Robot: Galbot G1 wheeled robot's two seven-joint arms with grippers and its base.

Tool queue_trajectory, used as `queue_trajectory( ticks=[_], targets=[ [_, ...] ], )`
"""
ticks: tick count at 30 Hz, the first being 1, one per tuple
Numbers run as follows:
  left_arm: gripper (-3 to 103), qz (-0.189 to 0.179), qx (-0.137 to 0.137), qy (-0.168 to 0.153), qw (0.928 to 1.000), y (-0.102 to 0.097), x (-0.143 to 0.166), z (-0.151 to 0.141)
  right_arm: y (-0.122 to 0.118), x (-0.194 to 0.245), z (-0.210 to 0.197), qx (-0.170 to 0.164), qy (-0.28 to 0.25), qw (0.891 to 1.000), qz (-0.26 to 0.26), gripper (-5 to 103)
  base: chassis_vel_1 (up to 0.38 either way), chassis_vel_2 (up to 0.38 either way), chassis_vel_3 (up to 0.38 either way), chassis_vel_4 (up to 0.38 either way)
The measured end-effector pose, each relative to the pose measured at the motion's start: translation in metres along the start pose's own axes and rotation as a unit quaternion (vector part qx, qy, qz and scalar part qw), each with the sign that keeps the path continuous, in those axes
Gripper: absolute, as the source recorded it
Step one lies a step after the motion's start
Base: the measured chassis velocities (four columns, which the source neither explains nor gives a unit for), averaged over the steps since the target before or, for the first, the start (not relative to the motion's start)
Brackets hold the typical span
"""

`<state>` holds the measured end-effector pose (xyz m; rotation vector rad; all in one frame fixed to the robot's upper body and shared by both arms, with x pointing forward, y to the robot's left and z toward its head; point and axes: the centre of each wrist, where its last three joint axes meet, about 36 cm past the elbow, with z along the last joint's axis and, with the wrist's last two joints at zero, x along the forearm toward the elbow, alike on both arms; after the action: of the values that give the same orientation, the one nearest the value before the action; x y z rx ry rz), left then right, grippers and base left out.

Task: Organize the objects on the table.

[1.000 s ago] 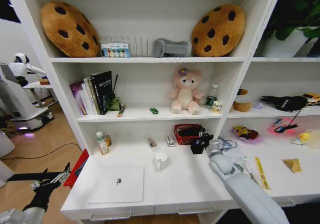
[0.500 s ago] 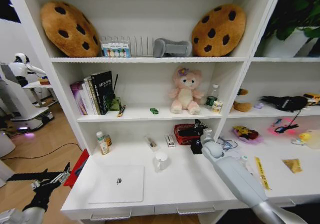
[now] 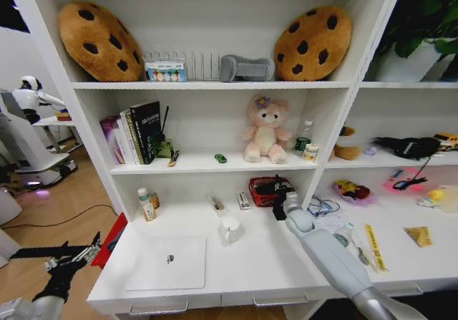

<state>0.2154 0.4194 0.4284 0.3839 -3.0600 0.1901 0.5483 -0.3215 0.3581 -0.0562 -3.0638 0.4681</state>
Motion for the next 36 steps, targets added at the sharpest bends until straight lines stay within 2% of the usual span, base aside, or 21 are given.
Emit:
queue_trajectory(
  ticks=[1, 2, 3, 4, 6, 7, 8, 10, 11, 12, 13, 16, 17, 19, 20, 22, 23, 25, 26, 30, 36],
  targets=[
    [100, 0.000, 0.000, 0.000, 1.0000, 0.000, 0.000, 0.000, -0.001, 0.007, 0.006, 0.001, 0.001, 1.000, -0.001, 8, 0.000, 0.000, 0.000, 0.000],
    [100, 0.000, 0.000, 0.000, 1.0000, 0.000, 0.000, 0.000, -0.001, 0.016, 0.013, 0.001, 0.004, 1.000, -0.003, 18, 0.000, 0.000, 0.000, 0.000],
    [100, 0.000, 0.000, 0.000, 1.0000, 0.000, 0.000, 0.000, -0.001, 0.016, 0.013, 0.001, 0.004, 1.000, -0.003, 18, 0.000, 0.000, 0.000, 0.000],
    [100, 0.000, 0.000, 0.000, 1.0000, 0.000, 0.000, 0.000, -0.002, 0.024, 0.019, 0.002, 0.007, 1.000, -0.005, 24, 0.000, 0.000, 0.000, 0.000],
    [100, 0.000, 0.000, 0.000, 1.0000, 0.000, 0.000, 0.000, -0.003, 0.029, 0.023, 0.001, 0.008, 1.000, -0.006, 24, 0.000, 0.000, 0.000, 0.000],
    [100, 0.000, 0.000, 0.000, 1.0000, 0.000, 0.000, 0.000, -0.003, 0.036, 0.027, 0.000, 0.006, 1.000, -0.007, 34, 0.000, 0.000, 0.000, 0.000],
    [100, 0.000, 0.000, 0.000, 1.0000, 0.000, 0.000, 0.000, -0.003, 0.041, 0.028, -0.002, 0.005, 1.000, -0.008, 39, 0.000, 0.000, 0.000, 0.000],
    [100, 0.000, 0.000, 0.000, 1.0000, 0.000, 0.000, 0.000, -0.003, 0.043, 0.028, -0.004, 0.005, 1.000, -0.009, 39, 0.000, 0.000, 0.000, 0.000],
    [100, 0.000, 0.000, 0.000, 1.0000, 0.000, 0.000, 0.000, -0.003, 0.046, 0.027, -0.008, 0.004, 1.000, -0.009, 50, 0.000, 0.000, 0.000, 0.000],
    [100, 0.000, 0.000, 0.000, 1.0000, 0.000, 0.000, 0.000, -0.003, 0.049, 0.026, -0.011, 0.003, 1.000, -0.008, 56, 0.000, 0.000, 0.000, 0.000],
    [100, 0.000, 0.000, 0.000, 1.0000, 0.000, 0.000, 0.000, -0.003, 0.049, 0.026, -0.011, 0.003, 1.000, -0.008, 56, 0.000, 0.000, 0.000, 0.000],
    [100, 0.000, 0.000, 0.000, 1.0000, 0.000, 0.000, 0.000, -0.002, 0.055, 0.019, -0.019, 0.000, 1.000, -0.008, 61, 0.000, 0.000, 0.000, 0.000],
    [100, 0.000, 0.000, 0.000, 1.0000, 0.000, 0.000, 0.000, -0.002, 0.060, 0.013, -0.024, -0.002, 1.000, -0.009, 72, 0.000, 0.000, 0.000, 0.000],
    [100, 0.000, 0.000, 0.000, 1.0000, 0.000, 0.000, 0.000, -0.001, 0.065, 0.007, -0.029, -0.004, 1.000, -0.010, 72, 0.000, 0.000, 0.000, 0.000],
    [100, 0.000, 0.000, 0.000, 1.0000, 0.000, 0.000, 0.000, 0.000, 0.072, -0.005, -0.038, -0.012, 0.999, -0.012, 83, 0.000, 0.000, 0.000, 0.000],
    [100, 0.000, 0.000, 0.000, 1.0000, 0.000, 0.000, 0.000, 0.002, 0.077, -0.013, -0.042, -0.019, 0.999, -0.013, 83, 0.000, 0.000, 0.000, 0.000],
    [100, 0.000, 0.000, 0.000, 1.0000, 0.000, 0.000, 0.000, 0.003, 0.085, -0.024, -0.047, -0.030, 0.998, -0.014, 93, 0.000, 0.000, 0.000, 0.000],
    [100, 0.000, 0.000, 0.000, 1.0000, 0.000, 0.000, 0.000, 0.005, 0.092, -0.033, -0.052, -0.036, 0.998, -0.016, 93, 0.000, 0.000, 0.000, 0.000],
    [100, 0.000, 0.000, 0.000, 1.0000, 0.000, 0.000, 0.000, 0.008, 0.105, -0.045, -0.061, -0.045, 0.997, -0.017, 99, 0.000, 0.000, 0.000, 0.000],
    [100, 0.000, 0.000, 0.000, 1.0000, 0.000, 0.000, 0.000, 0.010, 0.137, -0.054, -0.073, -0.045, 0.996, -0.014, 100, 0.000, 0.000, 0.000, 0.000],
    [100, 0.000, 0.000, 0.000, 1.0000, 0.000, 0.000, 0.000, 0.001, 0.191, -0.038, -0.042, -0.050, 0.998, 0.001, 100, 0.000, 0.000, 0.000, 0.000]
  ],
)
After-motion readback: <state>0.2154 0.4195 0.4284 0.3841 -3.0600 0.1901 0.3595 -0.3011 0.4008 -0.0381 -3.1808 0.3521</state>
